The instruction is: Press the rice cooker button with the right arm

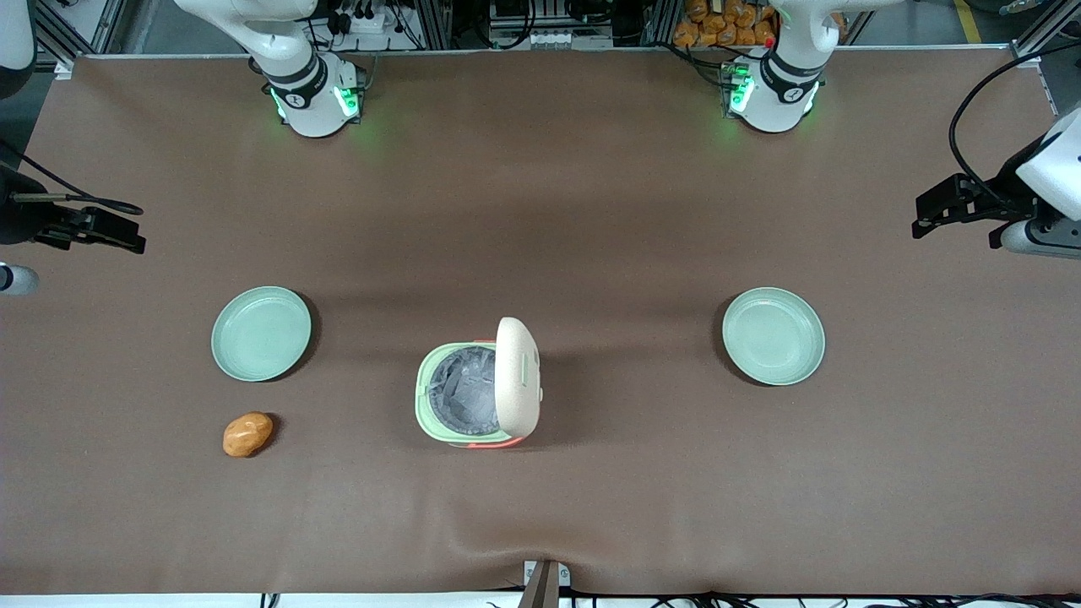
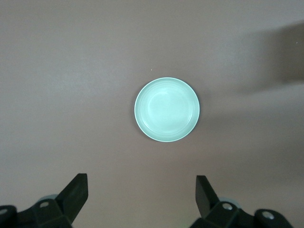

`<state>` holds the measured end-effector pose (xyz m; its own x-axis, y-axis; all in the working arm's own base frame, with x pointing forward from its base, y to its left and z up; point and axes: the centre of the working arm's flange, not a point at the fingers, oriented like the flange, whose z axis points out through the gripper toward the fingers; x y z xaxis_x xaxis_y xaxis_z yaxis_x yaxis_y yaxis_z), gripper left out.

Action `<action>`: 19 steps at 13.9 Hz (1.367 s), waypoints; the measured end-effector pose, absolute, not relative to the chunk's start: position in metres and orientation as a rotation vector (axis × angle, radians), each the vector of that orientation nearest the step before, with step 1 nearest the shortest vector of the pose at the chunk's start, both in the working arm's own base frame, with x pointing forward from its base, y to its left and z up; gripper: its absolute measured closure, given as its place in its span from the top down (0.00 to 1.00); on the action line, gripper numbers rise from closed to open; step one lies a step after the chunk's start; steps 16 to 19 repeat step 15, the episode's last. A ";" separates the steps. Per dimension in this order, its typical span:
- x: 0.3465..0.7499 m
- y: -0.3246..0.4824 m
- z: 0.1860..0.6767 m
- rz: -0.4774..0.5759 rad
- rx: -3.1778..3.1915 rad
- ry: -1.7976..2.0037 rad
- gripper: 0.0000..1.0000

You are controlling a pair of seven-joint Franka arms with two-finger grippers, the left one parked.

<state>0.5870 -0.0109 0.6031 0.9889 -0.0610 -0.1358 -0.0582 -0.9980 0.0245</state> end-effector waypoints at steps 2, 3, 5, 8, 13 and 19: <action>0.590 -0.011 0.594 -0.207 3.113 -0.092 1.00; 0.590 -0.011 0.591 -0.213 3.112 -0.093 1.00; 0.589 -0.013 0.590 -0.215 3.112 -0.097 1.00; 0.588 -0.016 0.592 -0.209 3.112 -0.103 1.00; 0.587 -0.037 0.593 -0.209 3.113 -0.100 1.00; 0.587 -0.037 0.593 -0.209 3.113 -0.099 1.00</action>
